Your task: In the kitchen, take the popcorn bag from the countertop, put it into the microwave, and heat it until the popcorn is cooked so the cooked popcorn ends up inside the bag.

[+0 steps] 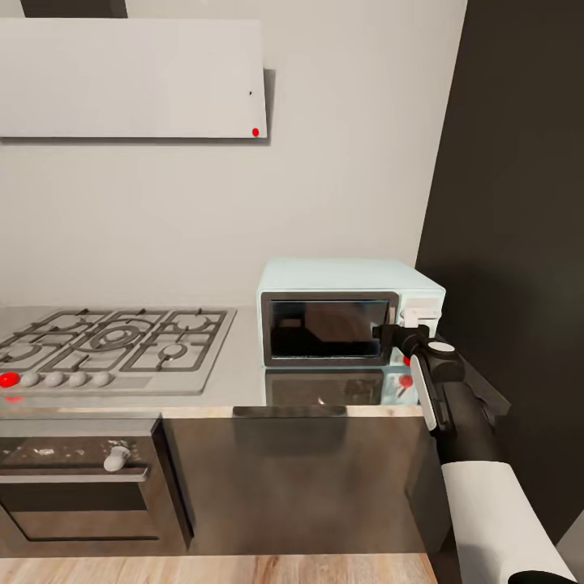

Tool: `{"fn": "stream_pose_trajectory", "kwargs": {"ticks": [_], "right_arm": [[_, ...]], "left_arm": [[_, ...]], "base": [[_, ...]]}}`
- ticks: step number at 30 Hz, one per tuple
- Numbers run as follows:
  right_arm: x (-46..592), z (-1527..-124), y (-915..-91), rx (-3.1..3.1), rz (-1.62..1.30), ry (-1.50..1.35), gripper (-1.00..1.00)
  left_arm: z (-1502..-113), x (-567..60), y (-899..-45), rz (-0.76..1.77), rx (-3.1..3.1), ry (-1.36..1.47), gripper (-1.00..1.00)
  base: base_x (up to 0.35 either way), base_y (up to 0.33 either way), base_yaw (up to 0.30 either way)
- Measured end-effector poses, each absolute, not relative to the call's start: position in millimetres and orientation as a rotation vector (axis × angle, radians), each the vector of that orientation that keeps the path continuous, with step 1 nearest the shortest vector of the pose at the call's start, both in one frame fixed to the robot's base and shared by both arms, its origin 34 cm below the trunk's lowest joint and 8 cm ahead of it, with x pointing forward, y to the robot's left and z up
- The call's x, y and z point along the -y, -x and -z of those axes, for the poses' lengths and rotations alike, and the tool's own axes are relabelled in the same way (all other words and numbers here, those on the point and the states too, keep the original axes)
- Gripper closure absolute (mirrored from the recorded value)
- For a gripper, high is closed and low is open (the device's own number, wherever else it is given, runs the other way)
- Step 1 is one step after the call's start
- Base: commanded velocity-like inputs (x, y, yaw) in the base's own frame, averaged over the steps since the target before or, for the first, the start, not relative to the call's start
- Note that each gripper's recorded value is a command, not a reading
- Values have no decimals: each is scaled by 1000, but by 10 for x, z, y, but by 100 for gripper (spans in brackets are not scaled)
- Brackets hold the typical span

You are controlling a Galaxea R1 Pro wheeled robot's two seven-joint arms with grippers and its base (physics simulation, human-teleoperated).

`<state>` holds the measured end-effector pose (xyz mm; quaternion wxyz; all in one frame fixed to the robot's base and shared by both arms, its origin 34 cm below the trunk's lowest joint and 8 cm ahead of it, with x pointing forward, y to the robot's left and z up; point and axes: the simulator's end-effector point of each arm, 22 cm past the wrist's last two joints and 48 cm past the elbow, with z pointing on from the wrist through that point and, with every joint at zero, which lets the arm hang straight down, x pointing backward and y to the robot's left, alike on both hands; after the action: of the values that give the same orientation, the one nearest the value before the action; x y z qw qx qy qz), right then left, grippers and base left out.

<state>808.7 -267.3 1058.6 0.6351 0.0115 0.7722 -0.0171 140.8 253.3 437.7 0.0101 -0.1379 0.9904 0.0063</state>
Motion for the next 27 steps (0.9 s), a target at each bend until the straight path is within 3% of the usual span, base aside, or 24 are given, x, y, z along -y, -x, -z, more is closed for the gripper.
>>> {"fn": "stream_pose_trajectory", "kwargs": {"ticks": [27], "right_arm": [[2670,-10586,-8086,-1764,39,-27,-100]], "left_arm": [[-4377,-2532,-1409,-19,-3091,430,-100]], "base": [[20,-14,0]]}}
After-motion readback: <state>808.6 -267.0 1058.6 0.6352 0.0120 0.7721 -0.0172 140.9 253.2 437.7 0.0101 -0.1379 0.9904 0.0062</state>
